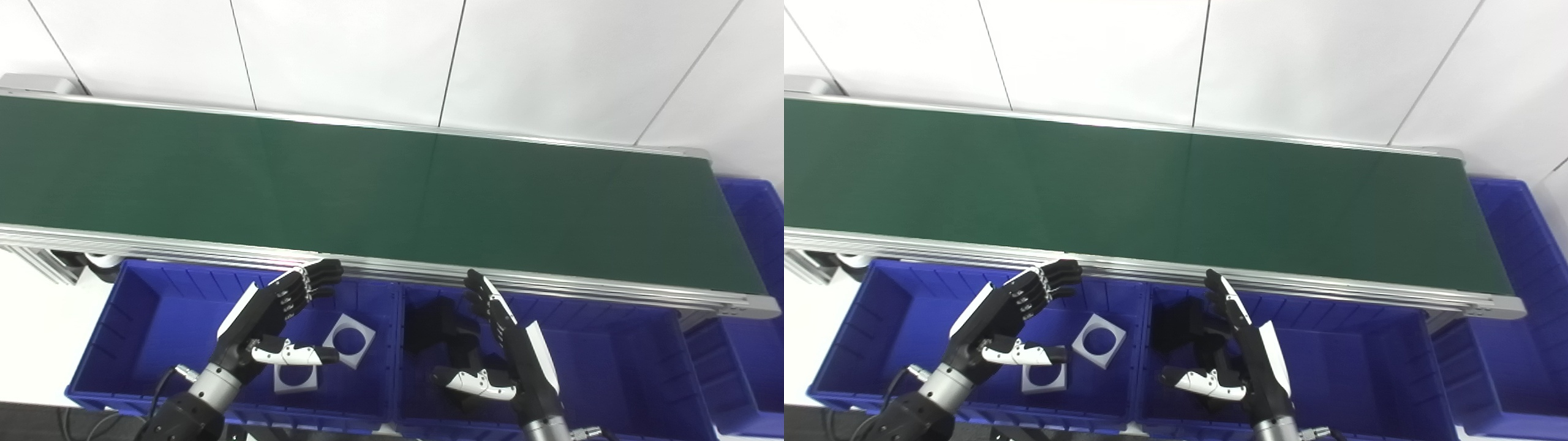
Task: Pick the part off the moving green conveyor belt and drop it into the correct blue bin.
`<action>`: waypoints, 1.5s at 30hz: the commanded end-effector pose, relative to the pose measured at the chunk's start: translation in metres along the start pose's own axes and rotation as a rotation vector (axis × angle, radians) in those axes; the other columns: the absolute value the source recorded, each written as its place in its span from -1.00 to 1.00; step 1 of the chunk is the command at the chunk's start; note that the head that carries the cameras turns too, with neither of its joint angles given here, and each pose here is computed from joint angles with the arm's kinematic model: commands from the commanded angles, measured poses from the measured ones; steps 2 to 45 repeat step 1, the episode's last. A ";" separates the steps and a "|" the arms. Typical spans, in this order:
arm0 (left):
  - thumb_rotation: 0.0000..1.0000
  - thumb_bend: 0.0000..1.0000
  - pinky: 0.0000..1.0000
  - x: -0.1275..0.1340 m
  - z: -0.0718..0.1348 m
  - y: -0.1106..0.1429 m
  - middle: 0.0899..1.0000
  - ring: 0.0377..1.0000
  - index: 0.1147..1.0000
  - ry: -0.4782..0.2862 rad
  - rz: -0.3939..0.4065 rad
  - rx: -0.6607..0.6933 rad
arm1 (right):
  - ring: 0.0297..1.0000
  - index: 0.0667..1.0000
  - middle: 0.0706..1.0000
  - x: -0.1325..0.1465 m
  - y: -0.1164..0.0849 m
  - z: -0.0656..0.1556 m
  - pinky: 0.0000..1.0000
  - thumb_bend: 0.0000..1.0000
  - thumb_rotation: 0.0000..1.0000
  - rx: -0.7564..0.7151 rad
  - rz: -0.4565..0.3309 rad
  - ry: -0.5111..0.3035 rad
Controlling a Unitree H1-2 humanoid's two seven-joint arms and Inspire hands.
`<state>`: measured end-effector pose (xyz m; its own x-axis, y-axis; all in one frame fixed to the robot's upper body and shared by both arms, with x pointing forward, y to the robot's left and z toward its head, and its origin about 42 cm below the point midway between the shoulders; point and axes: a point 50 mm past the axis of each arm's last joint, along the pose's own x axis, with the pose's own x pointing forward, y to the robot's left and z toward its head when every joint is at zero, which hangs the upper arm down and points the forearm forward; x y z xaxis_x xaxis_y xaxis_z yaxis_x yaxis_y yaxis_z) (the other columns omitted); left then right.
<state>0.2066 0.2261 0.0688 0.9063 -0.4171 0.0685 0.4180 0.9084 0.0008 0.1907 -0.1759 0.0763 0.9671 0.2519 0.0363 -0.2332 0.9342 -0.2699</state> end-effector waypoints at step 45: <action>-0.90 0.71 0.61 0.002 0.006 0.000 0.63 0.66 0.59 -0.048 -0.003 0.027 | 0.75 0.87 0.80 0.001 -0.003 0.009 0.72 1.00 -0.12 -0.001 -0.017 -0.034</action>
